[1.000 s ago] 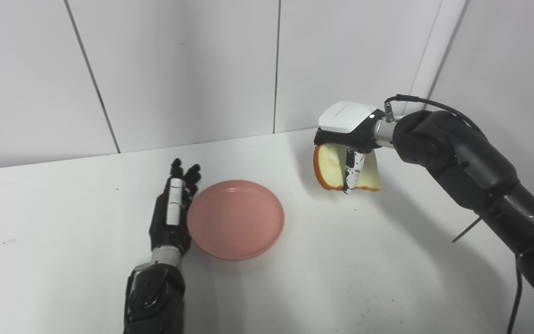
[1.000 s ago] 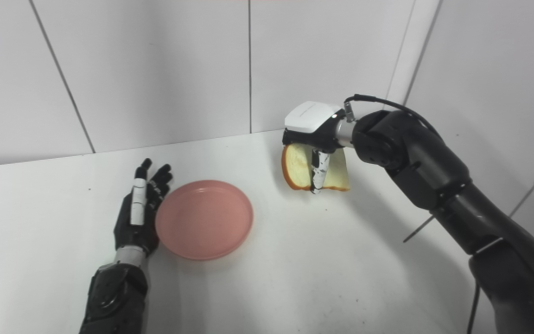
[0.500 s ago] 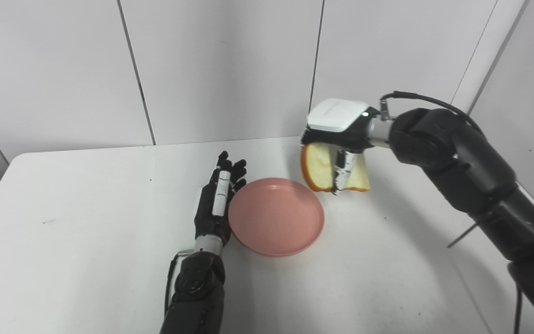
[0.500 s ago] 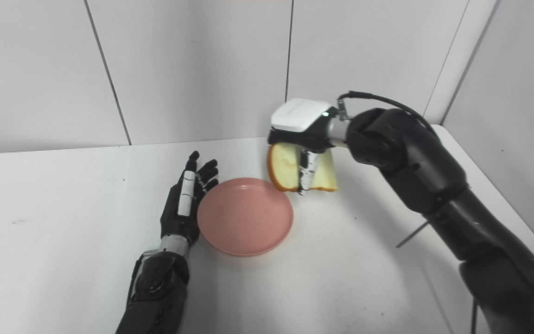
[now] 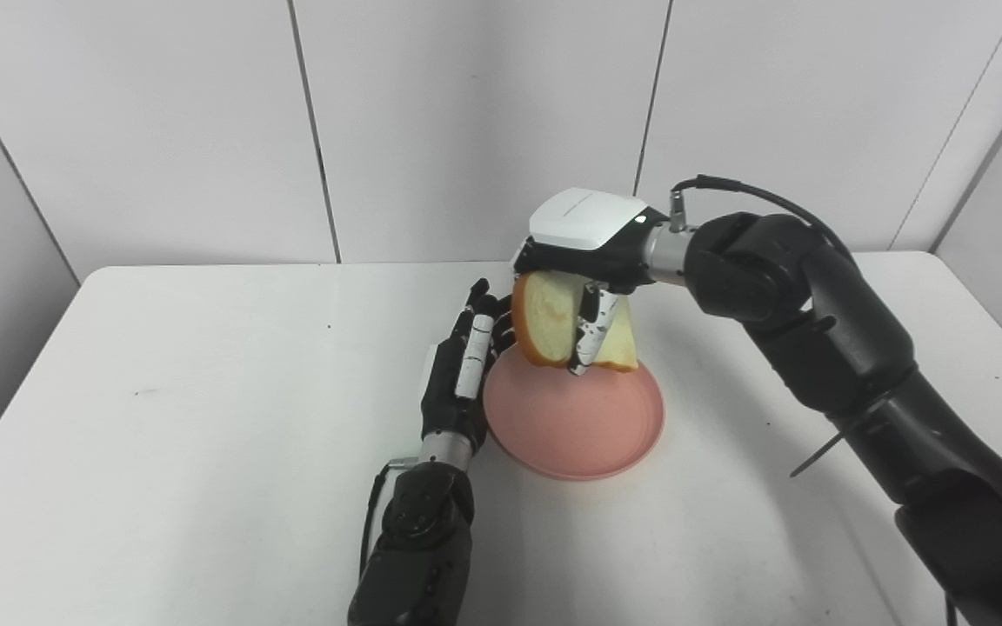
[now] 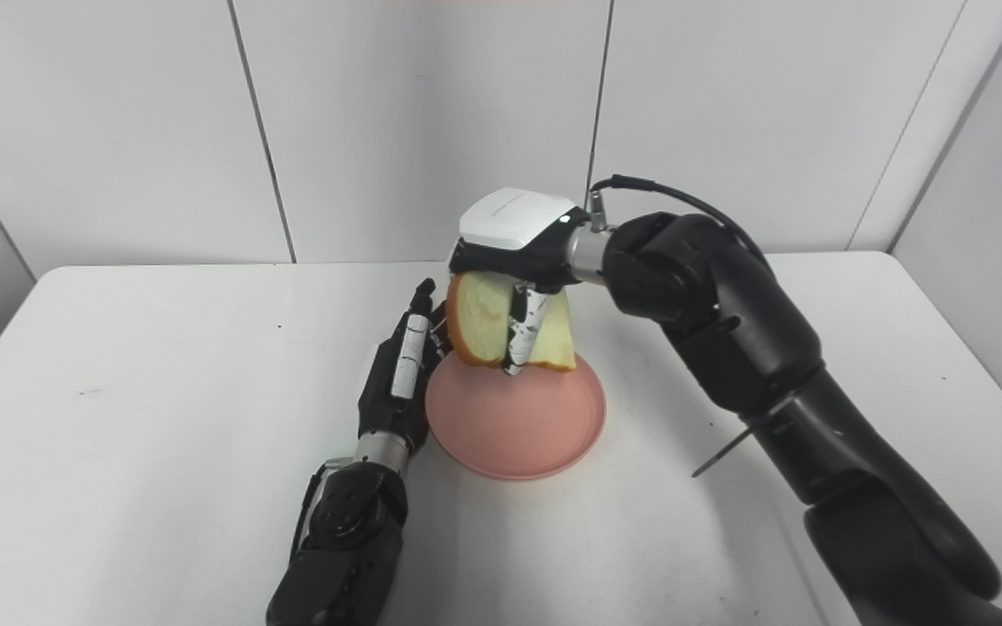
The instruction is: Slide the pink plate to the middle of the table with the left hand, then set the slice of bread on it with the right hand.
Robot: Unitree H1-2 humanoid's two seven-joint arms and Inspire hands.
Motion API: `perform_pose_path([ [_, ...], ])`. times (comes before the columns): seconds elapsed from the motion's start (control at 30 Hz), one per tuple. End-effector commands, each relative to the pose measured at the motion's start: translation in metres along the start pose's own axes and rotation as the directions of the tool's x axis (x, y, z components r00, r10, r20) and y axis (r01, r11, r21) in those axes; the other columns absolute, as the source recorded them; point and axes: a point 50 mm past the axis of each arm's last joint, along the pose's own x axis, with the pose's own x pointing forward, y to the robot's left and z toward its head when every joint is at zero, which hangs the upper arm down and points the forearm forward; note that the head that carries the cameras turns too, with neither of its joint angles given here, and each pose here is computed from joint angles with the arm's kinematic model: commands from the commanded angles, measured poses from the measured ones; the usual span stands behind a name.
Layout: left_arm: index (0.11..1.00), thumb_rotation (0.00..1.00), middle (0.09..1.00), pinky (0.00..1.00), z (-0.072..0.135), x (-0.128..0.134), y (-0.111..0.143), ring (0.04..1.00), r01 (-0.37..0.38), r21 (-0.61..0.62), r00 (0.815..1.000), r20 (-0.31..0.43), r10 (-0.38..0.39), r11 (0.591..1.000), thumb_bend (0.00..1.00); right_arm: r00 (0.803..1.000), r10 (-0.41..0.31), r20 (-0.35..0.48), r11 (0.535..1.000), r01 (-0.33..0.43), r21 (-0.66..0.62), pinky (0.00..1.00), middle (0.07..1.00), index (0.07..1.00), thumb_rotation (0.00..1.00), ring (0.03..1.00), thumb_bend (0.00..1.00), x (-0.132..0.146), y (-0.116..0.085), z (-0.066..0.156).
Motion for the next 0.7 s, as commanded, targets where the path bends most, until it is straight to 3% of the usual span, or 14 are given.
perform_pose_path([
  [0.0,0.937,0.82,0.864,0.90,-0.032,-0.019,0.016,0.886,-0.061,-0.004,0.990,-0.130,0.060,0.998,0.82,0.997,-0.081,0.003,0.997,0.081,0.000,0.33,0.483,0.487,0.16,0.400,0.52,0.001,-0.025,0.004],
  [0.43,0.897,0.81,0.837,0.90,-0.027,-0.022,0.023,0.869,-0.078,-0.007,0.987,-0.139,0.077,0.997,0.82,0.999,-0.051,-0.005,0.999,0.051,0.010,0.36,0.503,0.489,0.16,0.430,0.52,0.008,-0.012,0.012],
  [0.67,0.895,0.79,0.833,0.90,-0.025,-0.025,0.027,0.859,-0.085,-0.014,0.986,-0.147,0.082,0.996,0.79,0.999,-0.044,-0.009,0.998,0.044,0.038,0.32,0.474,0.487,0.16,0.399,0.52,0.011,-0.008,0.014],
])
